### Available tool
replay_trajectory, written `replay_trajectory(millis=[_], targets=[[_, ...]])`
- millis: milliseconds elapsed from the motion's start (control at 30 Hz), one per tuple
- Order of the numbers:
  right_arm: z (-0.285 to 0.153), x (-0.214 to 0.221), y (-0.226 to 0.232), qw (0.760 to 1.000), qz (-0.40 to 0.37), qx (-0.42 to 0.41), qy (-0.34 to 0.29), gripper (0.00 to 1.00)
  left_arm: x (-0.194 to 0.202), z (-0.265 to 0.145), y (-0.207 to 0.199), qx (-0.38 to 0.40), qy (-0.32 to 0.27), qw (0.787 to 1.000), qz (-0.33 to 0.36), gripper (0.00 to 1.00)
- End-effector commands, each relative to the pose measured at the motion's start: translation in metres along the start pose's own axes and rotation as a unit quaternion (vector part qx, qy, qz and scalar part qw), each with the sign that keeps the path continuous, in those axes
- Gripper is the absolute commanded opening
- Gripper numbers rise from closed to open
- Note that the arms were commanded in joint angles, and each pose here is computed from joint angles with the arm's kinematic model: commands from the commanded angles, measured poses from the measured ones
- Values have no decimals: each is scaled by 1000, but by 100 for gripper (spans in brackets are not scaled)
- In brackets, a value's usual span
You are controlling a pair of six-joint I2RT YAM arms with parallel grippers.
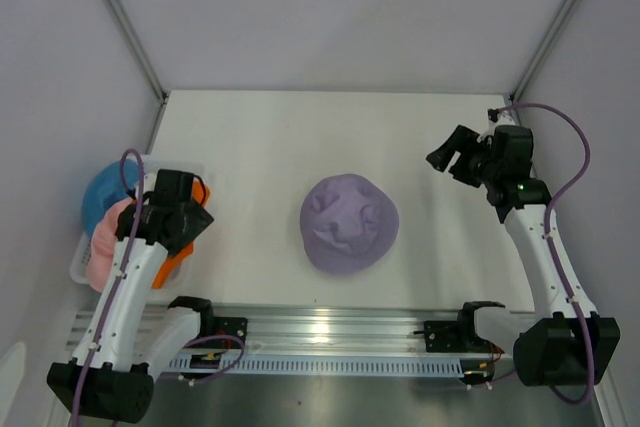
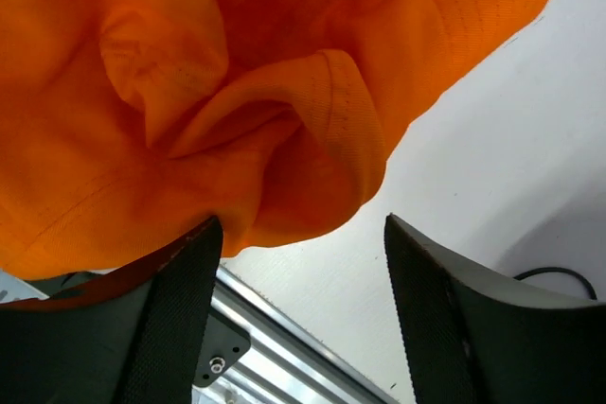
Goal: Stack the hats
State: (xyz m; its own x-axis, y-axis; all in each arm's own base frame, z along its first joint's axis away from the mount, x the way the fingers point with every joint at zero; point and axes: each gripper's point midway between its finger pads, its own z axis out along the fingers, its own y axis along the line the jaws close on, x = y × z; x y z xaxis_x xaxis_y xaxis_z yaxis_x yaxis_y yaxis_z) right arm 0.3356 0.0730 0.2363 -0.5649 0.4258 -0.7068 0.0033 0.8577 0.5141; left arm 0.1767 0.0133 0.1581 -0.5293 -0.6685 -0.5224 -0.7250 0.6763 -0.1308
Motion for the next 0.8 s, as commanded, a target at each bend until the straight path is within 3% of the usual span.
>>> replay_trajectory(millis=[0,200,300,367,500,567,600,767], targets=[[0,3,5,1000,-1,-17,8,76,-24,6,-22,30,-43,998,-16,71],[-1,7,6,1000,3,-21,12,75,-48,10,-16,-17,-81,997,12,49],[-1,9,6,1000,6,-21,15,74,-54,13,-11,-34,-94,995,28,27],[-1,8,8,1000,9,-26,14,73,-62,11,-11,-37,-111,992,34,2],[-1,4,12,999,12,-32,11,73,-83,-6,-13,-28,-148,987,61,1],[-3,0,16,999,11,-39,8,73,-102,-31,-27,13,-172,983,70,1],[-4,-3,20,999,9,-46,6,73,-118,-64,-47,77,-187,976,84,1],[-16,-24,48,995,-10,-100,-17,76,-121,-137,-91,204,-175,948,174,1]])
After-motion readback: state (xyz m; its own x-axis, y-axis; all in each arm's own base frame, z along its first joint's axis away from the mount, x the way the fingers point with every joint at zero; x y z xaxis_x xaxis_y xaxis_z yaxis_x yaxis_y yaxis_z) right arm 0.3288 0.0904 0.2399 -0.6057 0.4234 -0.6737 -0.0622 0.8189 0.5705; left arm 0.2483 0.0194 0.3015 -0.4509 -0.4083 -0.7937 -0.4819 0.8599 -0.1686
